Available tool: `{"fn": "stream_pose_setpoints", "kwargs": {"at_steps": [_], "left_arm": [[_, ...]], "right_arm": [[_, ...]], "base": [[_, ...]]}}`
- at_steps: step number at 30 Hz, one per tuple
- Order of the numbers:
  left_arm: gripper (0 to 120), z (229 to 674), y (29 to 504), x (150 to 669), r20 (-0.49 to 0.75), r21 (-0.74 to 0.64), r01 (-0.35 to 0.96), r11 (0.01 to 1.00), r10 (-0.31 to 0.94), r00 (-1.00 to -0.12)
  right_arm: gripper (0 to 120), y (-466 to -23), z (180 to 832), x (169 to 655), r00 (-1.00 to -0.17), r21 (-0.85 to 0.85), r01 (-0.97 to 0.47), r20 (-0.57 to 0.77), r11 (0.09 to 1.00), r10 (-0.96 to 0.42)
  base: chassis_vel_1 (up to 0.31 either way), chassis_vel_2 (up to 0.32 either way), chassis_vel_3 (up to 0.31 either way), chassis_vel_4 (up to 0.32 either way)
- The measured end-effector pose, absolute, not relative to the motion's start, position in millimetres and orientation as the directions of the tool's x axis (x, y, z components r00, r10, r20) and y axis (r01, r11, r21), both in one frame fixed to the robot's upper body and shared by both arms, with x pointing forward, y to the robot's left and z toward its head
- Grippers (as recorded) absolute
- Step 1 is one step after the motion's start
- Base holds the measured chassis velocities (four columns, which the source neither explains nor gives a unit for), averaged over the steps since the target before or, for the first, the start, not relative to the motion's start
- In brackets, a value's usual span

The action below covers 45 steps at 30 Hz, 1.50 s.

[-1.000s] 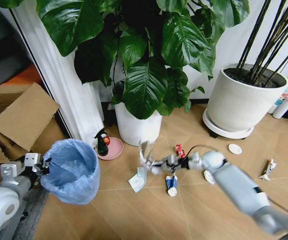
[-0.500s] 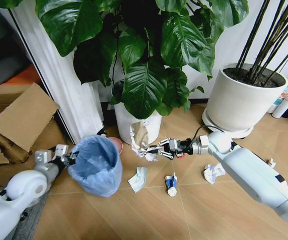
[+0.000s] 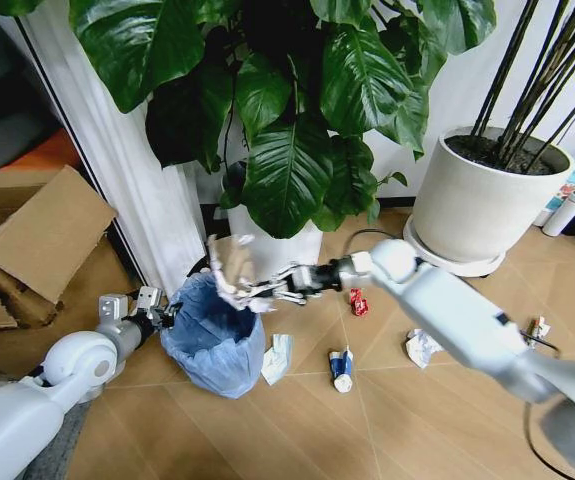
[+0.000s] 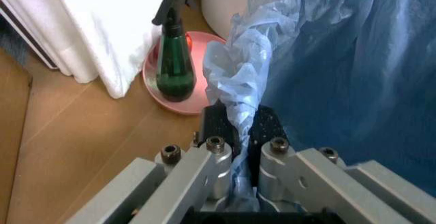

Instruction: Pick up the trash bin and place the garbage on the floor into it.

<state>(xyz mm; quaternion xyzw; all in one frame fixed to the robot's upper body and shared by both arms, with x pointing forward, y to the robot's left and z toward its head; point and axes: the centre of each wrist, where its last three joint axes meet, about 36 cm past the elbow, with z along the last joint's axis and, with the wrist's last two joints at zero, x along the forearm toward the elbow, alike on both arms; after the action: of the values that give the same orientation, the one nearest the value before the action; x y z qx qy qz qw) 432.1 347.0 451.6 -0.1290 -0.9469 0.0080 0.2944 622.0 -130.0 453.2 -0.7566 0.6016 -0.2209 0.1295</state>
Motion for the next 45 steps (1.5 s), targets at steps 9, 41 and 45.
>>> {"fn": "stream_pose_setpoints", "kwargs": {"at_steps": [9, 41, 45], "left_arm": [[0, 461.4, 345.5, 425.3, 0.549, -0.099, 0.251, 0.963, 0.264, -0.793], [0, 470.6, 357.0, 421.8, 0.541, -0.081, 0.187, 0.979, 0.201, -0.817], [0, 477.9, 367.1, 415.4, 0.523, -0.076, 0.154, 0.985, 0.171, -0.835]], "right_arm": [[0, -100.7, 430.5, 632.0, 0.183, -0.435, -0.858, 0.241, -0.274, -0.953], [100, -150.1, 479.9, 653.3, 0.089, -0.519, -0.813, 0.335, -0.263, -0.938], [100, -227.3, 461.2, 640.3, -0.043, -0.422, -0.905, 0.228, -0.059, -0.973]], "base": [[0.0, 0.0, 0.0, 0.0], [0.0, 0.0, 0.0, 0.0], [0.0, 0.0, 0.0, 0.0]]}}
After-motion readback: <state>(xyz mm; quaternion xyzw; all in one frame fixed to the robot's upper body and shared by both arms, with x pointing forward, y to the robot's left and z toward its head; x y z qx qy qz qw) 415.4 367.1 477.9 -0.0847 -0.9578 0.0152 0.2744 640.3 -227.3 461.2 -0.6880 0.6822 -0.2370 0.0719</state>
